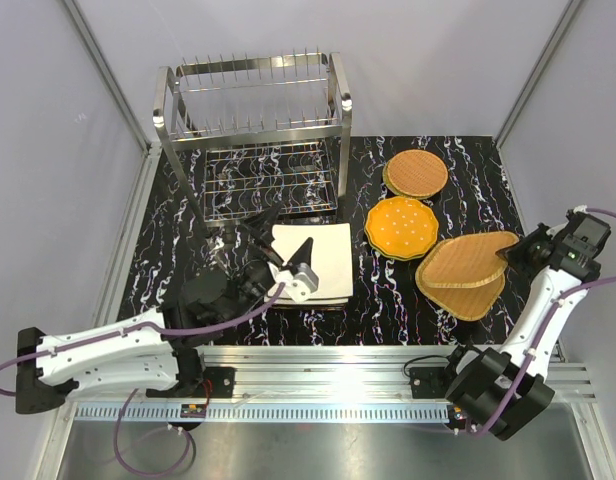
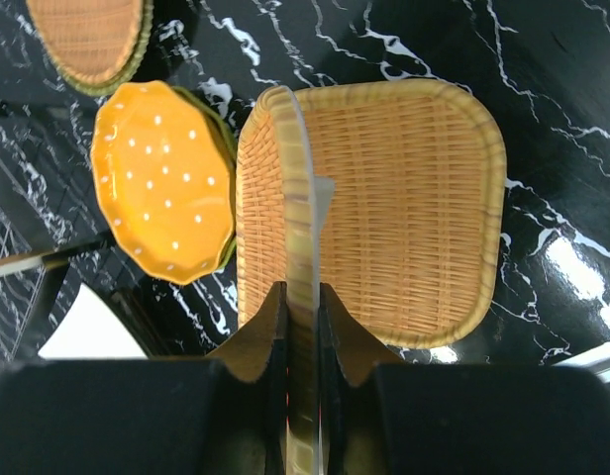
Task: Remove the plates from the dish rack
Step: Place the plate on the table
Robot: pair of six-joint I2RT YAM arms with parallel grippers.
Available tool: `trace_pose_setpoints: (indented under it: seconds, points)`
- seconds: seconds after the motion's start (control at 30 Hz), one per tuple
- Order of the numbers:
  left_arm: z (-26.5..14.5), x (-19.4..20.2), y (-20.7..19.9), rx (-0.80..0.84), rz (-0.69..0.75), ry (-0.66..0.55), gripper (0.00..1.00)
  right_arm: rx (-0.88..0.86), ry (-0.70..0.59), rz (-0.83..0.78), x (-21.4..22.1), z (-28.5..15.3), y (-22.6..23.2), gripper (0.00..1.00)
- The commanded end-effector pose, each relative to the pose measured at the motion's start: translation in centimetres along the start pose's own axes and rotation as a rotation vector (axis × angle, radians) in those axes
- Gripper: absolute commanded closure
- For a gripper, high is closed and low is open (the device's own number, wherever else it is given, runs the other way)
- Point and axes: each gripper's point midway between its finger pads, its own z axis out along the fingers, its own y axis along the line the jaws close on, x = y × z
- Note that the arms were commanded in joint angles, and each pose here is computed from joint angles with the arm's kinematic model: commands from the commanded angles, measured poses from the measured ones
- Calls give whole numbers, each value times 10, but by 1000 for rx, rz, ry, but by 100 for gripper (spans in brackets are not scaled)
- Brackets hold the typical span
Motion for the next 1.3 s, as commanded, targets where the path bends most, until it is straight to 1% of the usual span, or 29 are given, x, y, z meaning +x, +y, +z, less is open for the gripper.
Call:
trace_pose_setpoints:
  seconds: [0.0,0.07,0.13,0.17,0.27,0.33,0.43,0.5,0.53,0.6,0.63,0.73,0.83,0.9,0.93,0.97,1.07,1.27]
  points:
    - [-11,2,30,-134,-150,23,1,6,-124,51,-18,7,-3,100]
    - [-15,5,34,-152,-171,29,1,0,-162,52,-23,12,-4,100]
    - [-18,7,37,-162,-189,39,1,3,-173,70,-21,18,-8,100]
    - [-21,6,40,-170,-200,36,1,-9,-210,60,-28,17,-6,100]
    - [-27,8,45,-178,-217,45,1,-4,-233,86,-25,26,-12,100]
    - [-30,12,45,-179,-223,59,1,1,-223,99,-20,30,-16,98]
    - [-36,14,49,-187,-249,64,1,4,-186,96,-8,39,-22,86]
    - [-38,15,50,-194,-265,72,1,28,-160,85,-1,44,-29,76]
    - [-40,16,51,-199,-282,72,1,38,-153,80,2,45,-32,62]
    - [-42,17,51,-204,-297,78,1,56,-144,45,4,46,-37,50]
    - [-43,17,53,-210,-307,76,1,66,-130,36,7,46,-39,40]
    - [-44,18,54,-214,-314,76,1,61,-131,20,4,44,-37,29]
    - [-44,17,55,-220,-322,72,1,84,-111,22,2,44,-39,22]
    - [-43,16,55,-221,-336,70,1,102,-104,-11,-5,41,-39,9]
    - [-43,16,54,-220,-339,71,1,120,-80,-16,-2,40,-42,5]
    - [-43,16,55,-222,-344,71,1,132,-78,-32,-9,39,-42,0]
    - [-42,16,57,-243,-391,75,1,142,-59,-76,-18,39,-42,0]
    - [-39,17,56,-254,-447,93,1,144,2,-95,-13,43,-44,0]
